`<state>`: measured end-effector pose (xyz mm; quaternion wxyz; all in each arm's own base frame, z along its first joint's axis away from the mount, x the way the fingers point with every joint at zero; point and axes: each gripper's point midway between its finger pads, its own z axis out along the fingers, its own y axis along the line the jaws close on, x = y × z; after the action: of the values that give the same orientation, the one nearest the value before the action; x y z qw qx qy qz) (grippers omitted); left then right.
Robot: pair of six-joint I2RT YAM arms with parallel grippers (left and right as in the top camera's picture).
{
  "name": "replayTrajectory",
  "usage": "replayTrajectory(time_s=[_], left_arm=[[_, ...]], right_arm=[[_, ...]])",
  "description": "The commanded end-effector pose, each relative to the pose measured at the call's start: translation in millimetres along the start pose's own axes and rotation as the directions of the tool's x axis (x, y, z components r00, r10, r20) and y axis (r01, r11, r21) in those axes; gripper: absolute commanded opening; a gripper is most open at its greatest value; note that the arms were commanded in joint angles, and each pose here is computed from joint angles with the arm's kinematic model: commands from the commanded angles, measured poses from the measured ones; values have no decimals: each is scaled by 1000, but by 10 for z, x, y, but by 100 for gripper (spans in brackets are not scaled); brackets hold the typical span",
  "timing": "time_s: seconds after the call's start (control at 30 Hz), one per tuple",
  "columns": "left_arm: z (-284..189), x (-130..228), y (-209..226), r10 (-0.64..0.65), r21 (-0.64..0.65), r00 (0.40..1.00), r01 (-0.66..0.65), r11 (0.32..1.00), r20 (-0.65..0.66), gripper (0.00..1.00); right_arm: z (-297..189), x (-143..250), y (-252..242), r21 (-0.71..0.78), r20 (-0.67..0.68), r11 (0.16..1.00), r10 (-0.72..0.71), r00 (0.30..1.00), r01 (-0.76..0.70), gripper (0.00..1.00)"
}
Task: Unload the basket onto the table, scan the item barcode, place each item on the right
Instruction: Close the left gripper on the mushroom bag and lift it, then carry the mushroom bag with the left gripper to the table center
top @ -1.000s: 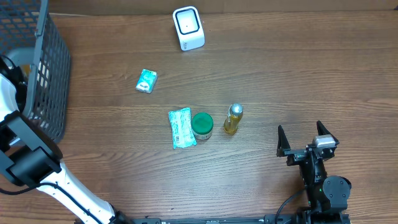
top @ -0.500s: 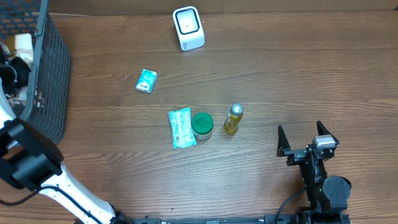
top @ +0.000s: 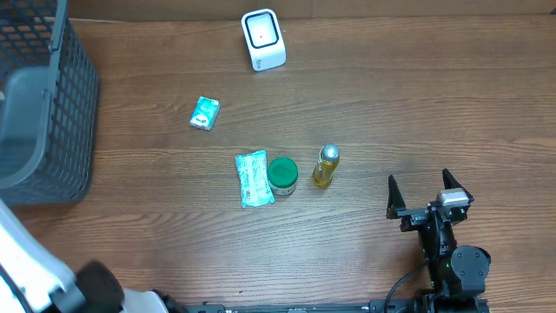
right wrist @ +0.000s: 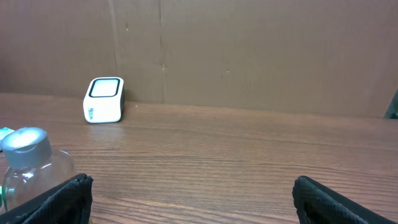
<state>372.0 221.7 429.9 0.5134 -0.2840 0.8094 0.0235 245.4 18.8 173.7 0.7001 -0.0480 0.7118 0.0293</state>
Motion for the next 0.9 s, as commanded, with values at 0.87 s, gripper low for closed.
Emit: replayTrajectory(time_s=[0.87], left_arm=[[-84, 3567, -1228, 363, 242, 551, -283, 928, -751, 5]], right_arm=[[1, 25, -18, 10, 0, 1000, -1, 1000, 1, 100]])
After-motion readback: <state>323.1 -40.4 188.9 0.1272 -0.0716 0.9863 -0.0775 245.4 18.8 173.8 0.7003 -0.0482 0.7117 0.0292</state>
